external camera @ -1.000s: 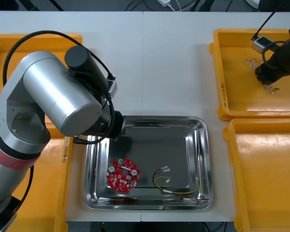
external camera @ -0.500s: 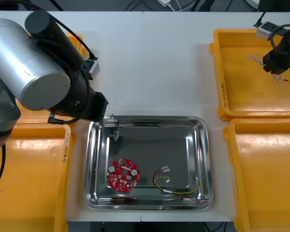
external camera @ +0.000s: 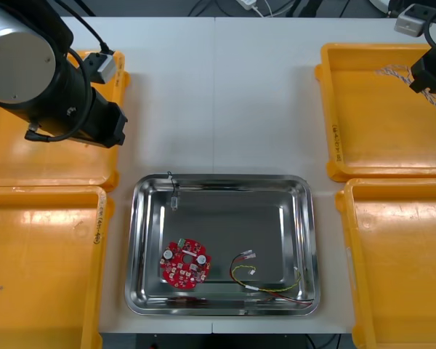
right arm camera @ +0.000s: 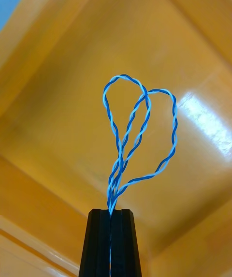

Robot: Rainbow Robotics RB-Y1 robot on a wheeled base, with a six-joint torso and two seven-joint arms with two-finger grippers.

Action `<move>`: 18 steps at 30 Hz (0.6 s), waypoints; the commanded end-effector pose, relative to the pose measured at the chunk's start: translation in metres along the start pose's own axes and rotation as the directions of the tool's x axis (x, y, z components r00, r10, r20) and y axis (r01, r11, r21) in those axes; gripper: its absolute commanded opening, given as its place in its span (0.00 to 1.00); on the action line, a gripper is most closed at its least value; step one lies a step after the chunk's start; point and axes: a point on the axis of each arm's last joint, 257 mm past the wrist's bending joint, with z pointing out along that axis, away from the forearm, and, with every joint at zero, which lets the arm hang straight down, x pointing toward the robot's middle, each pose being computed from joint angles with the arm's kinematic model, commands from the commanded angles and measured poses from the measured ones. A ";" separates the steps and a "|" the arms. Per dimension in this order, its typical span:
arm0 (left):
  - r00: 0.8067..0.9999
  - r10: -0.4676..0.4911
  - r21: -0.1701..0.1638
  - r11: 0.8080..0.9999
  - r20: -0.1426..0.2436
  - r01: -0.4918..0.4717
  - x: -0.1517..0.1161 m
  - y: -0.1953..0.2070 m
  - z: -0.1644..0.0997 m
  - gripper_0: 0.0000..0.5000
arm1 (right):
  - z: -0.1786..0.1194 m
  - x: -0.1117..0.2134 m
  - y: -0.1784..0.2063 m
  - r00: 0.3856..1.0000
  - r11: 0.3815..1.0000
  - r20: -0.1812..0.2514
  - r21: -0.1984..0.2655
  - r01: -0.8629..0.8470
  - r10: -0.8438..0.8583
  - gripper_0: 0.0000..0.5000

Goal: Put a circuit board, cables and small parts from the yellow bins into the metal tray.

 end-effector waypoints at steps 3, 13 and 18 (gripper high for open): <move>0.997 0.072 -0.059 0.996 0.032 -0.070 -0.027 0.046 -0.025 1.00 | -0.029 -0.026 0.015 0.991 0.995 0.120 0.089 0.052 -0.062 0.00; 0.994 0.099 -0.109 0.989 -0.041 -0.103 -0.018 0.096 -0.019 1.00 | -0.037 -0.033 0.069 0.966 0.990 0.222 0.082 0.119 -0.134 0.00; 0.993 0.095 -0.131 0.986 -0.071 -0.104 -0.017 0.119 -0.017 1.00 | -0.029 -0.036 0.110 0.940 0.965 0.219 0.065 0.253 -0.261 0.00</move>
